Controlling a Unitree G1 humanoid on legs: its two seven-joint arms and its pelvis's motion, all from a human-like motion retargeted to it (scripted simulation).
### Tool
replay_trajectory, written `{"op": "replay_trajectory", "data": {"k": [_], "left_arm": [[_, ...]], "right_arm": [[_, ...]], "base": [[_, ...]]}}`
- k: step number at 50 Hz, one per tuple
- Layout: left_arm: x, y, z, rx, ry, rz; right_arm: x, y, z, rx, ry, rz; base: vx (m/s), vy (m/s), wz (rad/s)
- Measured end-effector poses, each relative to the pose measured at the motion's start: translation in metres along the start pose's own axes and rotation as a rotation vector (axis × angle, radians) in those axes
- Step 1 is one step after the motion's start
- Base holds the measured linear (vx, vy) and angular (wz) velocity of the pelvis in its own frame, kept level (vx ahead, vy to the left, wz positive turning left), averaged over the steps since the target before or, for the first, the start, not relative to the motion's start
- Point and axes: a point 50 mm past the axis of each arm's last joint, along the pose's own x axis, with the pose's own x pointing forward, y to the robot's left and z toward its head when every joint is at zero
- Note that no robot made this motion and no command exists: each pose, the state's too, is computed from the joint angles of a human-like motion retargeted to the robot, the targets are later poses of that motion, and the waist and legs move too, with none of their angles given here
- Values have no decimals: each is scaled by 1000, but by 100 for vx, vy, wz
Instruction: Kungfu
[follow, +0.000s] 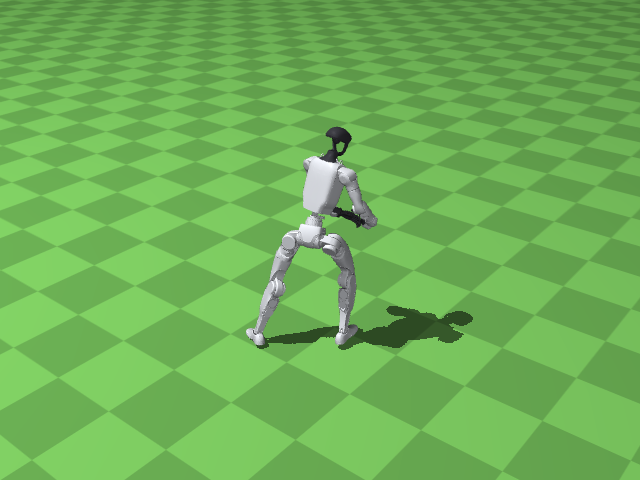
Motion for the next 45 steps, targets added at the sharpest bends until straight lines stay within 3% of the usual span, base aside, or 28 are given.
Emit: {"op": "replay_trajectory", "data": {"k": [12,24,34,45], "left_arm": [[24,-34,30,75,-106,-147],[9,-17,6,130,-15,-129],[12,69,4,299,-103,148],[20,191,86,526,-508,713]], "right_arm": [[-61,17,26,125,224,-206],[-66,44,44,379,473,-181],[-138,21,68,649,858,-413],[-269,8,128,1202,1382,-850]], "base": [[-8,3,-31],[3,10,36],[11,17,40],[18,30,50]]}}
